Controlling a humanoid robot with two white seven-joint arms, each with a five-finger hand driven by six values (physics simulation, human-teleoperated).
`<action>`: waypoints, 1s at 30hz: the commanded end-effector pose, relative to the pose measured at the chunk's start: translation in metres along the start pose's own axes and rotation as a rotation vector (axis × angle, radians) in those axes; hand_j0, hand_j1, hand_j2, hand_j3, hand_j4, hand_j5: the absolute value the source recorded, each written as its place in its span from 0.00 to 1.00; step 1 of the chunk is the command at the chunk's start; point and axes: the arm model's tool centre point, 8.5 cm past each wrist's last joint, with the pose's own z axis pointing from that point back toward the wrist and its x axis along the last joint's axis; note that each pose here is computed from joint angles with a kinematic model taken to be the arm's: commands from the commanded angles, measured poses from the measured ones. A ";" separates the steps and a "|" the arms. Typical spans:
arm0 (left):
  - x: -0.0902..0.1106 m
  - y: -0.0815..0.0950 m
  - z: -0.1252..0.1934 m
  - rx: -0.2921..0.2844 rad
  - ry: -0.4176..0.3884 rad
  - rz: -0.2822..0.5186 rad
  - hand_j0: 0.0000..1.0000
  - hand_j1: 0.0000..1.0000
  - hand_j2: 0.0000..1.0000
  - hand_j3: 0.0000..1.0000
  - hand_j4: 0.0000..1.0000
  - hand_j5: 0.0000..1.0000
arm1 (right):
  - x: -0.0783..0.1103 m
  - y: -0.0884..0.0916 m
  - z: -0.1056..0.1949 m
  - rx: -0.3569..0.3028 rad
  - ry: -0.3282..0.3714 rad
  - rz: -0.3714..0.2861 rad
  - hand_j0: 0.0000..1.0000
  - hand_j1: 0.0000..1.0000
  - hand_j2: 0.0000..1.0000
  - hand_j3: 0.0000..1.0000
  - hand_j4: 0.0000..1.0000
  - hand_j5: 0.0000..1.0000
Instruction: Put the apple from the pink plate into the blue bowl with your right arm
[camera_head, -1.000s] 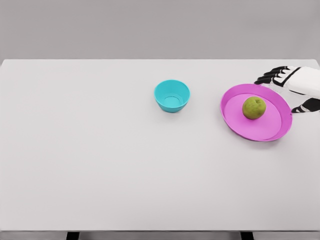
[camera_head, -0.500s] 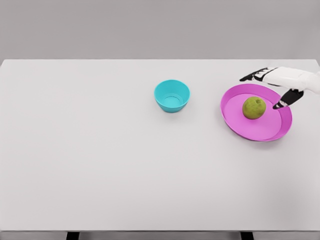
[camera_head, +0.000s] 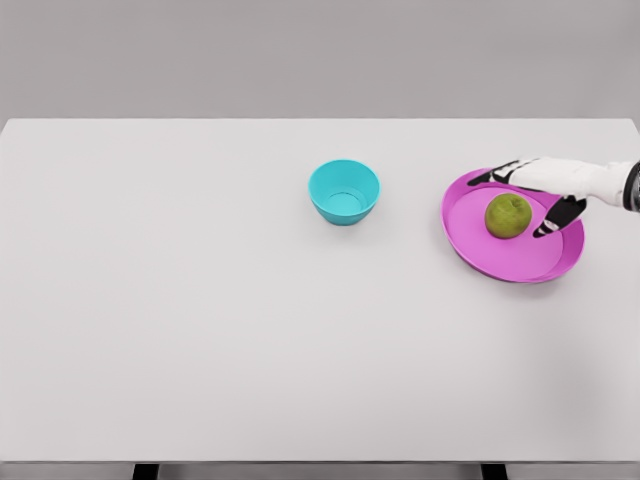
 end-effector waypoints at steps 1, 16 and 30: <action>0.000 0.000 0.000 0.000 0.001 0.000 1.00 1.00 1.00 1.00 1.00 1.00 | 0.000 0.006 -0.005 0.013 -0.004 -0.013 1.00 1.00 1.00 1.00 1.00 1.00; 0.000 0.000 0.000 0.000 0.001 0.000 1.00 1.00 1.00 1.00 1.00 1.00 | -0.009 0.016 -0.006 0.035 0.020 -0.042 1.00 1.00 1.00 1.00 1.00 1.00; 0.000 0.000 0.000 0.000 -0.001 0.000 1.00 1.00 1.00 1.00 1.00 1.00 | -0.007 0.019 -0.009 0.044 0.013 -0.041 0.39 0.39 0.39 0.39 0.39 0.39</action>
